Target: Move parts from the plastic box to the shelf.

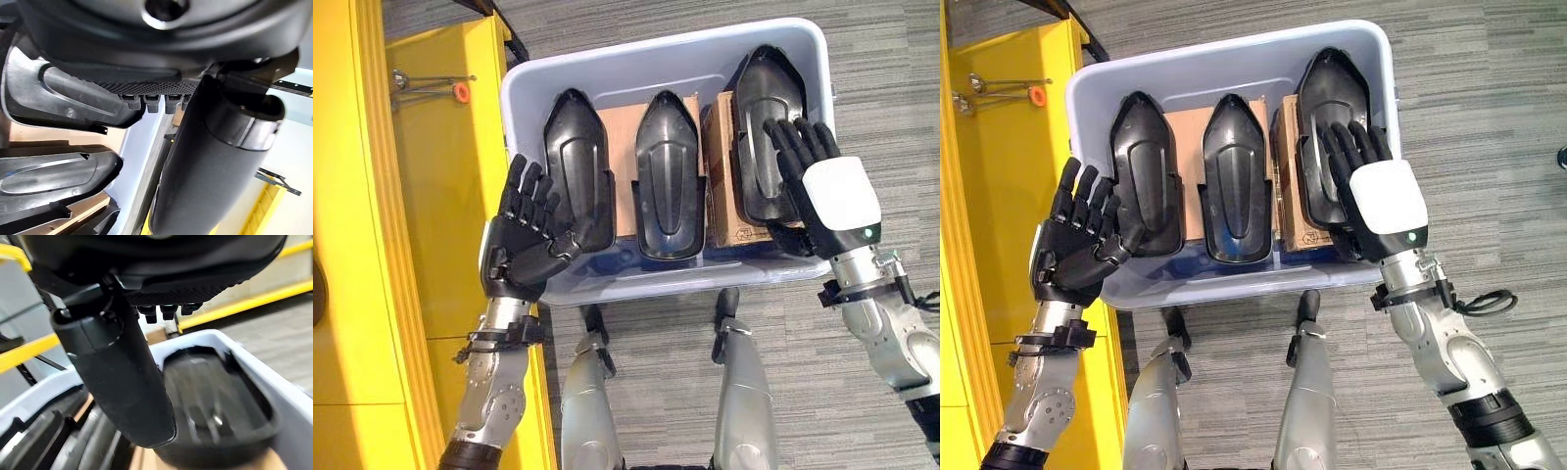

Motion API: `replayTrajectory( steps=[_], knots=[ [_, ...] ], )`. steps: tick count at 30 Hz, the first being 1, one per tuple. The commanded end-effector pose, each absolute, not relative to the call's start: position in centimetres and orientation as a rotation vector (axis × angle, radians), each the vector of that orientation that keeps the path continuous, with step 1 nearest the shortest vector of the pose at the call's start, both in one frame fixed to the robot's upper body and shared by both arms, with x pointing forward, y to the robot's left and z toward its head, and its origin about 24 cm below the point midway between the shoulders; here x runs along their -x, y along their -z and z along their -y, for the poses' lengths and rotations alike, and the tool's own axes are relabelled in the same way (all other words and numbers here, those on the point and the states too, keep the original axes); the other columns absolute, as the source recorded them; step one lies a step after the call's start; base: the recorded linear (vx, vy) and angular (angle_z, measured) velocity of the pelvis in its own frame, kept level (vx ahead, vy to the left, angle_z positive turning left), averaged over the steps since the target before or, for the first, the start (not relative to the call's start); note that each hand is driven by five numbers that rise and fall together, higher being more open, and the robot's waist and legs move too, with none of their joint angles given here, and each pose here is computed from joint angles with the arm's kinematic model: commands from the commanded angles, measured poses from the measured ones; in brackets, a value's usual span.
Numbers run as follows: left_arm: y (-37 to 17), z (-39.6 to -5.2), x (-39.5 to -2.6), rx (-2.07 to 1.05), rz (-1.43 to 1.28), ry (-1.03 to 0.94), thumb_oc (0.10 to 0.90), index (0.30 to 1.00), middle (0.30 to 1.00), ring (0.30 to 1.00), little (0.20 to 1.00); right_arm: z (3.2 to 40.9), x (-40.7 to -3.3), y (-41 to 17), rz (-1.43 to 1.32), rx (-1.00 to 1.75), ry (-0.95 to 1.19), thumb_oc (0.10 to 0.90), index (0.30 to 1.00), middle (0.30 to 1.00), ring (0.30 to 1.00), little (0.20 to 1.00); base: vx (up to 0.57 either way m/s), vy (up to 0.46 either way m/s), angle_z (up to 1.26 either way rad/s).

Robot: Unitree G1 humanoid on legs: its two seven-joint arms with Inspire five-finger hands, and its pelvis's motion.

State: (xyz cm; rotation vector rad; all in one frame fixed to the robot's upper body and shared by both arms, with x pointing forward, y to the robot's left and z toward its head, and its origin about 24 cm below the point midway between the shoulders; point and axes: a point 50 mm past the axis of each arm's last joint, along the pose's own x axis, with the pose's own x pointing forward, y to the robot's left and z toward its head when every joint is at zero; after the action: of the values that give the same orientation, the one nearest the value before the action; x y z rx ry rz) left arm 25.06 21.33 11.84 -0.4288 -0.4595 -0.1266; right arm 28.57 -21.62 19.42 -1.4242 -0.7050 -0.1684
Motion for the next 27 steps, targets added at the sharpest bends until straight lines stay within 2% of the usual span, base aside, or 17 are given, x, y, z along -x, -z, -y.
replayTrajectory(
  steps=[1, 10, 16, 27],
  knots=[
    [-16.5, -21.3, -24.3, 0.326, 0.669, 0.235, 0.900, 1.000, 1.000, 1.000, 1.000, 20.0, -28.8, -23.7, 0.898, 1.455, 0.189, 0.900, 1.000, 1.000, 1.000, 1.000, 0.01, -0.025, 0.04],
    [-15.8, -21.3, -24.3, 0.326, 0.664, 0.253, 0.900, 1.000, 1.000, 1.000, 1.000, 20.4, -30.6, -20.8, 0.733, 1.474, 0.130, 0.900, 1.000, 1.000, 1.000, 1.000, 0.00, -0.011, 0.07],
    [-15.8, -21.3, -24.0, 0.336, 0.668, 0.243, 0.900, 1.000, 1.000, 1.000, 1.000, 21.6, -30.6, -19.4, 0.606, 1.417, 0.215, 0.900, 1.000, 1.000, 1.000, 1.000, 0.00, 0.022, 0.01],
    [-16.0, -21.4, -23.3, 0.360, 0.693, 0.209, 0.900, 1.000, 1.000, 1.000, 1.000, 21.3, -26.9, -21.0, 0.876, 1.424, 0.425, 0.900, 1.000, 1.000, 1.000, 1.000, 0.00, 0.021, -0.01]
  ],
)
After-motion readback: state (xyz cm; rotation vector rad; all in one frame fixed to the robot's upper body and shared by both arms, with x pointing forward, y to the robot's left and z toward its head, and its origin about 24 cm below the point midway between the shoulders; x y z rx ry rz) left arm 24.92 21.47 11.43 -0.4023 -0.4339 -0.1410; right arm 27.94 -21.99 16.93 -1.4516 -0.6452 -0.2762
